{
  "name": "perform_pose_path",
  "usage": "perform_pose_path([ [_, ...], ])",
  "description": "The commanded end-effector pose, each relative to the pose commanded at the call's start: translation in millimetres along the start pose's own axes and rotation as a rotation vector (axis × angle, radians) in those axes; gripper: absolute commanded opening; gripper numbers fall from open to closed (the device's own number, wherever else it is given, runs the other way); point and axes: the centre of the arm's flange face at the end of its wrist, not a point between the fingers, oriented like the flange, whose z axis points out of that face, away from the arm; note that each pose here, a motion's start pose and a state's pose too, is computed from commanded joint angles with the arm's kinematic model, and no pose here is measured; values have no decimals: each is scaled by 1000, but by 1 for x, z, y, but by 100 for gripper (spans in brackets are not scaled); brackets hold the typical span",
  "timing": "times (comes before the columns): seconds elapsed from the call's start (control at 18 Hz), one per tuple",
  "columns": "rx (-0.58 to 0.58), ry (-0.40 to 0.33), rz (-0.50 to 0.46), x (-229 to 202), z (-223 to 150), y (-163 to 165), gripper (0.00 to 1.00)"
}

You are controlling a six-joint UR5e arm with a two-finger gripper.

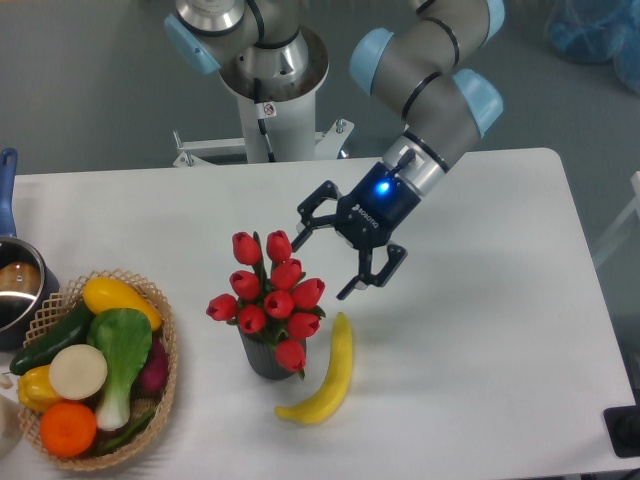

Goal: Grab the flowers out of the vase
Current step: 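Lower the open gripper around the tulip stems above the grey vase, then close the gripper on the tulip stems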

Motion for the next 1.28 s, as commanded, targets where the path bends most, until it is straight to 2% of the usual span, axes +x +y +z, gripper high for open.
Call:
perform_pose_path([
  [0.39,-1,17,11,-5,10,5,100],
  [0.94,-8,66,48,-3,45,3,100],
  [1.28,-8,70,48,-4,49,6,100],
])
